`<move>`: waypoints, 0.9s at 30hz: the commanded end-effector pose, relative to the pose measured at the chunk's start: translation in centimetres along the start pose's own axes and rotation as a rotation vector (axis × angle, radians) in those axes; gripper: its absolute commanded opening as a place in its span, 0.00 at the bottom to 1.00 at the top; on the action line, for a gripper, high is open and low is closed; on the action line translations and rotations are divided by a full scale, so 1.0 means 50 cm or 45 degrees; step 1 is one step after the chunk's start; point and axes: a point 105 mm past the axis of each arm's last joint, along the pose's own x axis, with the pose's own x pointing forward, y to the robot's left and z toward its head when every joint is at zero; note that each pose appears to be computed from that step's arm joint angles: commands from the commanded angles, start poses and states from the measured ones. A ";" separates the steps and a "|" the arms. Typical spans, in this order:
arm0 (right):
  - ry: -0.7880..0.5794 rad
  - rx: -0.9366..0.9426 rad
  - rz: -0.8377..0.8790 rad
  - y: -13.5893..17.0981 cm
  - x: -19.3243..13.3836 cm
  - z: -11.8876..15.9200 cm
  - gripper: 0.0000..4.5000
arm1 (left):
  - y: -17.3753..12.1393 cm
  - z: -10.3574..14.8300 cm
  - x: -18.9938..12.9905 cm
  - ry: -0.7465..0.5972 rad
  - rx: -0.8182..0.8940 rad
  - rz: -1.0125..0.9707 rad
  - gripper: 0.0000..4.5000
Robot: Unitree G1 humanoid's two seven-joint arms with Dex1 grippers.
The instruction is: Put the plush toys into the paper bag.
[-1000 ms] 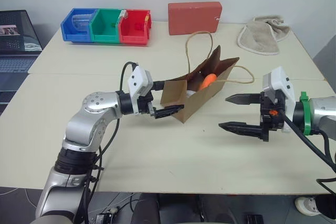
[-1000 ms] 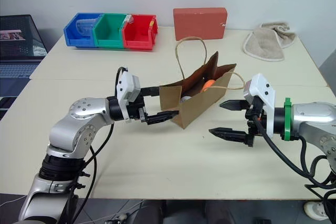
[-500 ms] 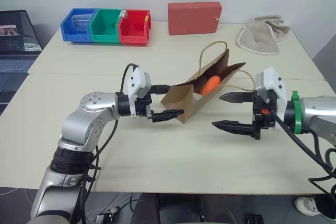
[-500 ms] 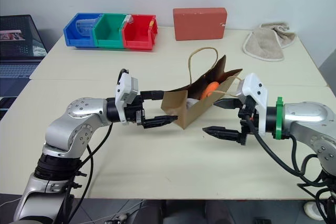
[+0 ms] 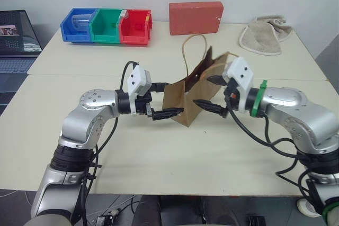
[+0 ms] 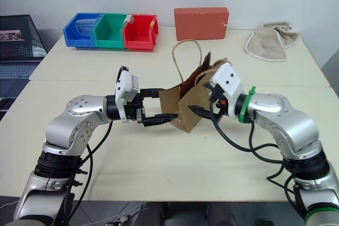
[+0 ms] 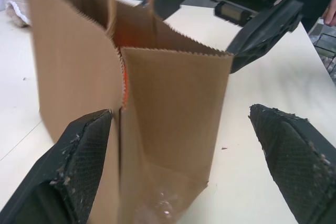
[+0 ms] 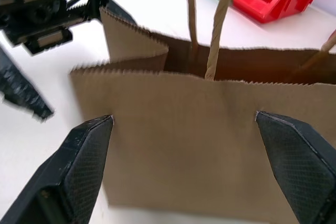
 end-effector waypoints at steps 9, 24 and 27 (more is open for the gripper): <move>-0.054 -0.097 -0.066 0.003 0.028 0.021 1.00 | -0.001 0.025 0.026 -0.084 0.039 0.052 1.00; -0.041 -0.162 -0.036 0.013 0.025 0.021 1.00 | 0.006 -0.004 0.034 -0.060 -0.006 0.075 0.60; -0.044 -0.174 0.005 0.020 0.009 0.024 1.00 | 0.015 -0.017 0.040 -0.037 -0.007 0.111 0.39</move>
